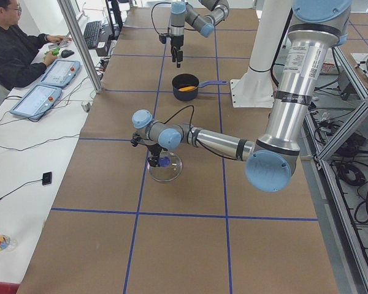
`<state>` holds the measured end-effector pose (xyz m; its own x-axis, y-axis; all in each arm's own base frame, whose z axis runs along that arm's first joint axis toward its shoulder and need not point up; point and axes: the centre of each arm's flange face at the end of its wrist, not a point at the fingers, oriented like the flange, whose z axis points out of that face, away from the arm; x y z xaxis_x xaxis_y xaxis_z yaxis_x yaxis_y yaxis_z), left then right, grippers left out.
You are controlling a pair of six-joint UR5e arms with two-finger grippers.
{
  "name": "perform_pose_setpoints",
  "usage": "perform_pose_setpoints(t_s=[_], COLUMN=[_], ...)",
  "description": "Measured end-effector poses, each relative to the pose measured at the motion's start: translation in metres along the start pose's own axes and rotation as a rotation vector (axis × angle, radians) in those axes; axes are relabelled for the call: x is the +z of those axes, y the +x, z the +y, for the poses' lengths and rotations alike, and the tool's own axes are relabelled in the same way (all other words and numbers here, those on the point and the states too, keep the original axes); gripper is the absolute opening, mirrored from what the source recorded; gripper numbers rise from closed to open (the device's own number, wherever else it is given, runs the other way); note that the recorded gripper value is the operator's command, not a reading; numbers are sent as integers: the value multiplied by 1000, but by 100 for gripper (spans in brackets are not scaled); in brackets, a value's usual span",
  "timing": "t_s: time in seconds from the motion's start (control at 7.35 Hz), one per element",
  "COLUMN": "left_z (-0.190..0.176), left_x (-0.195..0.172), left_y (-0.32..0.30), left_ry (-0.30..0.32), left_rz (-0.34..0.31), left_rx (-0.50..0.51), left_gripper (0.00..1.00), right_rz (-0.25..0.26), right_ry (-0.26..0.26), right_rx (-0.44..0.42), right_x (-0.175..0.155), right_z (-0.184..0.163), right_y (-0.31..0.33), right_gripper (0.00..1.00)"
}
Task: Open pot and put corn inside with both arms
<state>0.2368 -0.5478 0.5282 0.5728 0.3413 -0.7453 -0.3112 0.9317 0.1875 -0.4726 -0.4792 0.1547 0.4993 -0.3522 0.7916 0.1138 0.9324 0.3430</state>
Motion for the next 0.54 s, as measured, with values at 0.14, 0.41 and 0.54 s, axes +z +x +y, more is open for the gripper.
perform_pose_setpoints(t_s=[0.14,0.41,0.54], left_z=[-3,-6,-6], left_x=[-19,-61,-78], left_y=[1,-18,-30], left_ry=[33,102,129], left_rz=[0,-11,-19], left_rx=[6,-19,-22], left_gripper=[100,100,100], right_rz=[9,27,28], right_ry=[10,33,25], right_rx=[13,49,54], right_x=[-3,-18,-30], right_z=[-3,-12,-15], right_y=[16,79,119], right_gripper=[100,100,100])
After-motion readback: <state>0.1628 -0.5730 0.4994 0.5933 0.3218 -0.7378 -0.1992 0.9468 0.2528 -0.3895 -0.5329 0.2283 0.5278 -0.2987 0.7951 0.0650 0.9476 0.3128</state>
